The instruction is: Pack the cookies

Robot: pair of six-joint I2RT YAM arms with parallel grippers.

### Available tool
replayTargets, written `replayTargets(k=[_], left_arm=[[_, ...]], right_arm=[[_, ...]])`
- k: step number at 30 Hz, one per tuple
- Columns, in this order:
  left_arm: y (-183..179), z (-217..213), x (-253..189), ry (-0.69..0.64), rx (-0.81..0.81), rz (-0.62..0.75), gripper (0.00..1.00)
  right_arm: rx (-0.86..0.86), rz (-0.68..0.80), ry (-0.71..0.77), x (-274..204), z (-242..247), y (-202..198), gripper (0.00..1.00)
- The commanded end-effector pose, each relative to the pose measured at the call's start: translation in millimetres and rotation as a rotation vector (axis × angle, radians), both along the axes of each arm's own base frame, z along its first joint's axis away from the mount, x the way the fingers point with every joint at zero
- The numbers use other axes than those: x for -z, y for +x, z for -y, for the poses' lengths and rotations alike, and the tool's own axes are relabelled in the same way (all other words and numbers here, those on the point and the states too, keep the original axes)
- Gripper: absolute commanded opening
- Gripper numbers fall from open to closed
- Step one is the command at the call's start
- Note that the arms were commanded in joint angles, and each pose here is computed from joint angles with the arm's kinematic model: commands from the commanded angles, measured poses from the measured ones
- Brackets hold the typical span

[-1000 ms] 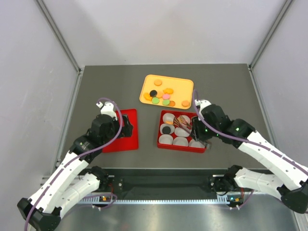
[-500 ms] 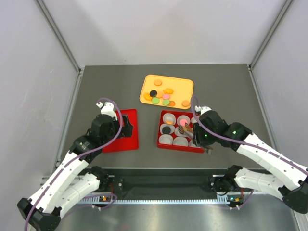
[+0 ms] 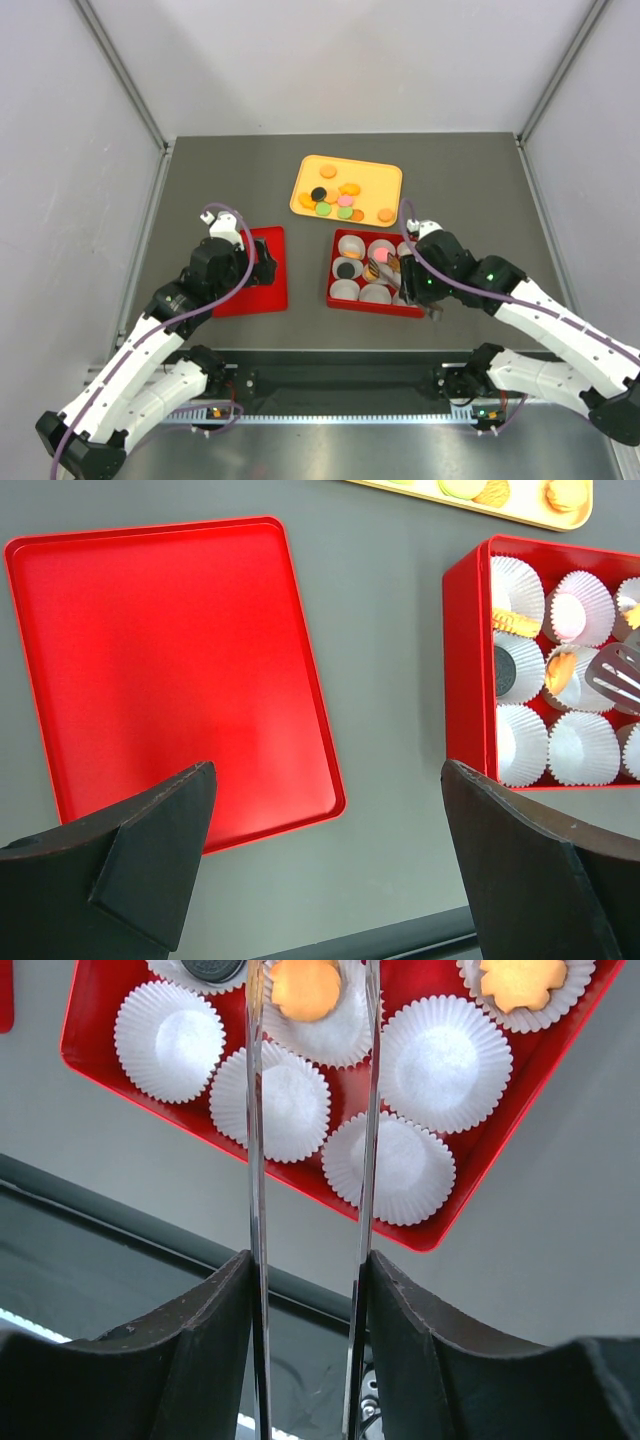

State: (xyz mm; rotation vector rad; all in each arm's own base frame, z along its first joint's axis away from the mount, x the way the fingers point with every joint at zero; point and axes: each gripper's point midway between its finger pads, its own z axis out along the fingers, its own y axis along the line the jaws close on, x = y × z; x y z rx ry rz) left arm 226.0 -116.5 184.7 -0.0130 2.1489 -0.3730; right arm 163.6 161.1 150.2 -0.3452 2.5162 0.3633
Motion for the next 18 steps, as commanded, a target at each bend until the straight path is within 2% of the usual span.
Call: replayTargets(k=[1, 5, 10, 12, 14, 15, 17, 18], left_arm=[[1, 4, -9, -0.023, 0.015, 0.035, 0.99], [1, 4, -9, -0.023, 0.015, 0.034, 0.99], [1, 4, -8, -0.018, 0.012, 0.031, 0.99], [1, 3, -8, -0.015, 0.008, 0.031, 0.99], [1, 2, -9, -0.014, 0.004, 0.033, 0.99], [1, 2, -9, -0.015, 0.002, 0.035, 0.99], [1, 0, -10, -0.015, -0.004, 0.042, 0.99], [1, 0, -11, -0.015, -0.008, 0.043, 0.99]], right_arm=[[0.003, 0.077, 0.07, -29, -11, 10, 0.47], [-0.024, 0.174, 0.13, -76, -39, 40, 0.47], [-0.014, 0.264, 0.144, -108, -70, 117, 0.48], [0.006, 0.246, 0.099, -92, -77, 149, 0.48], [0.03, 0.282, 0.06, -98, -81, 176, 0.48], [0.036, 0.25, 0.014, -78, -84, 192, 0.48], [0.048, 0.276, -0.003, -83, -89, 215, 0.49], [0.051, 0.244, -0.032, -64, -91, 227, 0.49]])
